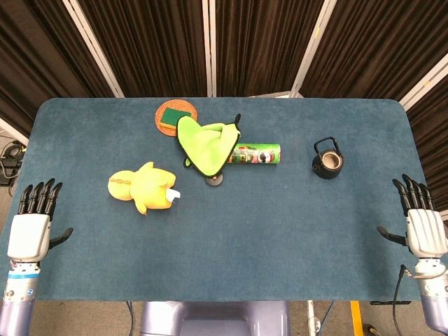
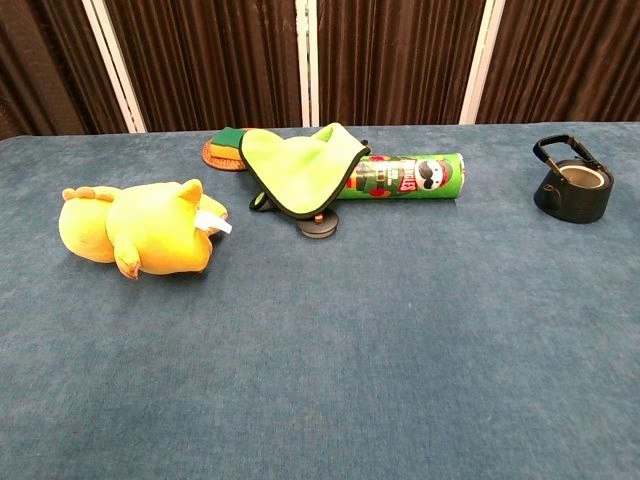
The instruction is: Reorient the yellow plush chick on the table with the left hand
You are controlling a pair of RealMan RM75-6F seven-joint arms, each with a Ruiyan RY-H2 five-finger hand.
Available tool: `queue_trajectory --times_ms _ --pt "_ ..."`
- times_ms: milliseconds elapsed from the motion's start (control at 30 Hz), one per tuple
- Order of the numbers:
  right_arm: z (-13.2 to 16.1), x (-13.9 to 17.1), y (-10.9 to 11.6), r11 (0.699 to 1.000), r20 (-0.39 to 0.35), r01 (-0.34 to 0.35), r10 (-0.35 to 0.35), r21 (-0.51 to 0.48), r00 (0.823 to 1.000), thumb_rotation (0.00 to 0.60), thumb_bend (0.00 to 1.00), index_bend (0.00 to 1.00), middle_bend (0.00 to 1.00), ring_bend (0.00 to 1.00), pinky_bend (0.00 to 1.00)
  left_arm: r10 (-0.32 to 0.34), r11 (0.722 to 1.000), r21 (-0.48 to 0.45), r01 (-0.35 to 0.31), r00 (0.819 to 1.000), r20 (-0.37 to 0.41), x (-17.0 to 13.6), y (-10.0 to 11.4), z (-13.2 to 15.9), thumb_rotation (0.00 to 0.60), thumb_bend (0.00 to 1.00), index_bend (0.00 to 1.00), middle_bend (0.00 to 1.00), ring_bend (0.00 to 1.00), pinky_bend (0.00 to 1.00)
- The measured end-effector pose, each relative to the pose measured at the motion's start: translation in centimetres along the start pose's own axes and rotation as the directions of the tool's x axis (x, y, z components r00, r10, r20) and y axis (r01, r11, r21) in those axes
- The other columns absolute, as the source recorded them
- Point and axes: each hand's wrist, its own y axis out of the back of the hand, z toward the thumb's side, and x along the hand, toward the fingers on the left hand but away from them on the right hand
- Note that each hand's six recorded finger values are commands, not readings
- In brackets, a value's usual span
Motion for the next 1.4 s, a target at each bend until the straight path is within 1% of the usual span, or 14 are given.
queue_trajectory --times_ms 267,533,700,1000,1033,1067,1100,1133,1167,1200,1233,1300,1400 --pt "0.1 0.2 -0.2 1.000 -0.006 -0.009 0.009 0.003 1.000 0.600 0.06 0.01 0.00 0.00 0.00 0.007 1.000 -0.013 -0.007 1.000 0.012 -0.2 0.5 0.3 0.600 0.08 0.00 0.00 0.00 0.00" --pt "0.8 0.4 0.0 1.000 -0.026 0.000 0.000 -0.004 1.000 0.600 0.06 0.01 0.00 0.00 0.00 0.022 0.999 -0.033 -0.022 1.000 0.019 -0.4 1.2 0.3 0.600 0.08 0.00 0.00 0.00 0.00" --pt "0.6 0.3 -0.1 1.000 -0.018 -0.006 0.006 -0.001 1.000 0.600 0.06 0.01 0.00 0.00 0.00 0.009 0.999 -0.039 -0.008 1.000 0.018 -0.3 1.0 0.2 0.600 0.08 0.00 0.00 0.00 0.00" --pt "0.7 0.5 -0.2 1.000 -0.025 -0.009 0.009 -0.001 1.000 0.600 0.06 0.01 0.00 0.00 0.00 -0.017 0.999 -0.043 0.018 1.000 0.012 -0.2 0.6 0.1 0.600 0.10 0.00 0.00 0.00 0.00" --pt "0.7 0.5 -0.1 1.000 -0.026 -0.007 0.007 -0.002 1.000 0.600 0.06 0.01 0.00 0.00 0.00 -0.022 0.999 -0.041 0.022 1.000 0.010 -0.1 0.4 0.1 0.600 0.12 0.00 0.00 0.00 0.00" --pt "0.7 0.5 -0.1 1.000 -0.026 -0.005 0.005 -0.003 1.000 0.600 0.06 0.01 0.00 0.00 0.00 -0.025 0.999 -0.040 0.026 1.000 0.010 -0.1 0.3 0.1 0.600 0.18 0.00 0.00 0.00 0.00" --pt "0.7 0.5 0.0 1.000 -0.026 -0.005 0.005 -0.004 1.000 0.600 0.06 0.01 0.00 0.00 0.00 -0.028 0.999 -0.039 0.029 1.000 0.009 0.0 0.2 0.1 0.600 0.33 0.00 0.00 0.00 0.00" --pt "0.7 0.6 0.0 1.000 -0.025 -0.006 0.005 -0.005 1.000 0.600 0.06 0.01 0.00 0.00 0.00 -0.034 0.999 -0.040 0.034 0.999 0.009 0.1 0.1 0.1 0.600 0.54 0.00 0.00 0.00 0.00" --pt "0.7 0.6 0.0 1.000 -0.025 -0.006 0.006 -0.006 1.000 0.600 0.06 0.01 0.00 0.00 0.00 -0.038 0.998 -0.042 0.038 0.999 0.008 0.2 0.0 0.1 0.600 0.68 0.00 0.00 0.00 0.00" --pt "0.7 0.6 -0.1 1.000 -0.024 -0.007 0.007 -0.006 1.000 0.600 0.06 0.01 0.00 0.00 0.00 -0.042 0.998 -0.044 0.042 0.999 0.006 0.3 -0.1 0.1 0.600 0.85 0.00 0.00 0.00 0.00" --pt "0.7 0.6 -0.1 1.000 -0.024 -0.009 0.009 -0.007 1.000 0.600 0.06 0.01 0.00 0.00 0.00 -0.049 0.998 -0.048 0.049 0.999 0.005 0.5 -0.3 0.1 0.600 0.95 0.00 0.00 0.00 0.00" --pt "0.7 0.6 -0.1 1.000 -0.025 -0.012 0.012 -0.009 1.000 0.600 0.06 0.01 0.00 0.00 0.00 -0.061 0.997 -0.056 0.062 0.998 0.007 0.7 -0.6 0.2 0.600 1.00 0.00 0.00 0.00 0.00" --pt "0.8 0.6 -0.2 1.000 -0.029 -0.013 0.012 -0.012 1.000 0.600 0.06 0.01 0.00 0.00 0.00 -0.083 0.995 -0.061 0.084 0.996 0.017 1.4 -1.0 0.6 0.600 1.00 0.00 0.00 0.00 0.00"
